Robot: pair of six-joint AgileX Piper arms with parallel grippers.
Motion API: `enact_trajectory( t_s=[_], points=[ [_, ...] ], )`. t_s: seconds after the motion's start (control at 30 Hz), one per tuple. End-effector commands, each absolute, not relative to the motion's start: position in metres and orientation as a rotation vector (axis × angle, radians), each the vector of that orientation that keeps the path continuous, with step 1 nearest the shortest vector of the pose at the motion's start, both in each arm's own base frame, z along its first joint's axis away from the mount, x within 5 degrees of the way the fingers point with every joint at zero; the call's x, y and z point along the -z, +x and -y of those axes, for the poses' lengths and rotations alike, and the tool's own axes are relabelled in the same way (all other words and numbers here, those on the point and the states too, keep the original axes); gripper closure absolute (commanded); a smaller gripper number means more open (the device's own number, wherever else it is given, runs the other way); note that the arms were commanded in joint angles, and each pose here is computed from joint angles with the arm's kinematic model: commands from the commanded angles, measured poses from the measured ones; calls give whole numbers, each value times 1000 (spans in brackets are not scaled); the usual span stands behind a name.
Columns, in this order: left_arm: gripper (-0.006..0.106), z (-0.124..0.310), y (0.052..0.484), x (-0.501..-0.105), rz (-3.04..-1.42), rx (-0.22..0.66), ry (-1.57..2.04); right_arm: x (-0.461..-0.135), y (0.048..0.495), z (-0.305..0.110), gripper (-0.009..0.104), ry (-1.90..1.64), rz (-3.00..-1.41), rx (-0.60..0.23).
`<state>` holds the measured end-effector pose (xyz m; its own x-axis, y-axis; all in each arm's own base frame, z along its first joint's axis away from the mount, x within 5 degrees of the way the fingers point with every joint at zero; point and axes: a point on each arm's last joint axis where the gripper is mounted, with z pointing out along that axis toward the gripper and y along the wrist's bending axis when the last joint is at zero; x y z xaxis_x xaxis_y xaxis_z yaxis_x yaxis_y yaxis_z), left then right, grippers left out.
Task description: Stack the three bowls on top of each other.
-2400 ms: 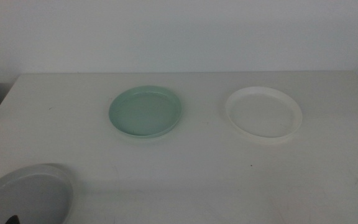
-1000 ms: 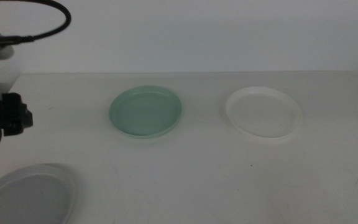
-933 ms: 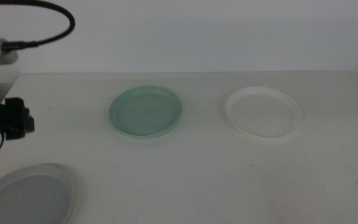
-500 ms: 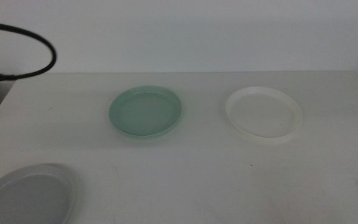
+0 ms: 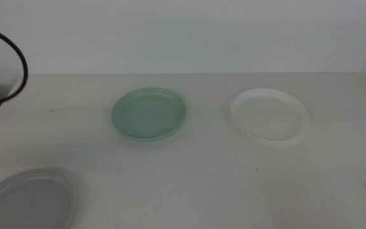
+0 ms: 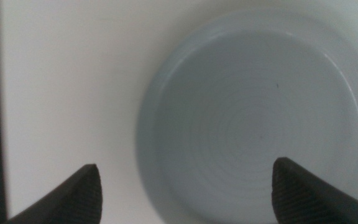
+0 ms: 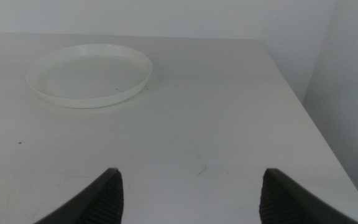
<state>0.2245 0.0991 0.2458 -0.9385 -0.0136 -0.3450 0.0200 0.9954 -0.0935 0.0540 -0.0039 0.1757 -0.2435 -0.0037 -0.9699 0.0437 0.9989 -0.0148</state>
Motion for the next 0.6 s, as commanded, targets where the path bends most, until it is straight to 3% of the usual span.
enact_trajectory(
  t_s=[0.0,0.37,0.57],
  points=[
    [1,-104,236,-247,-2739,167,2,-186,54,4,39,11,-1711,60],
    [1,-119,255,-182,-2935,269,19,-186,54,4,39,11,-1711,60],
    [1,-121,257,-178,-2936,244,12,-186,54,4,39,11,-1711,60]
  ],
)
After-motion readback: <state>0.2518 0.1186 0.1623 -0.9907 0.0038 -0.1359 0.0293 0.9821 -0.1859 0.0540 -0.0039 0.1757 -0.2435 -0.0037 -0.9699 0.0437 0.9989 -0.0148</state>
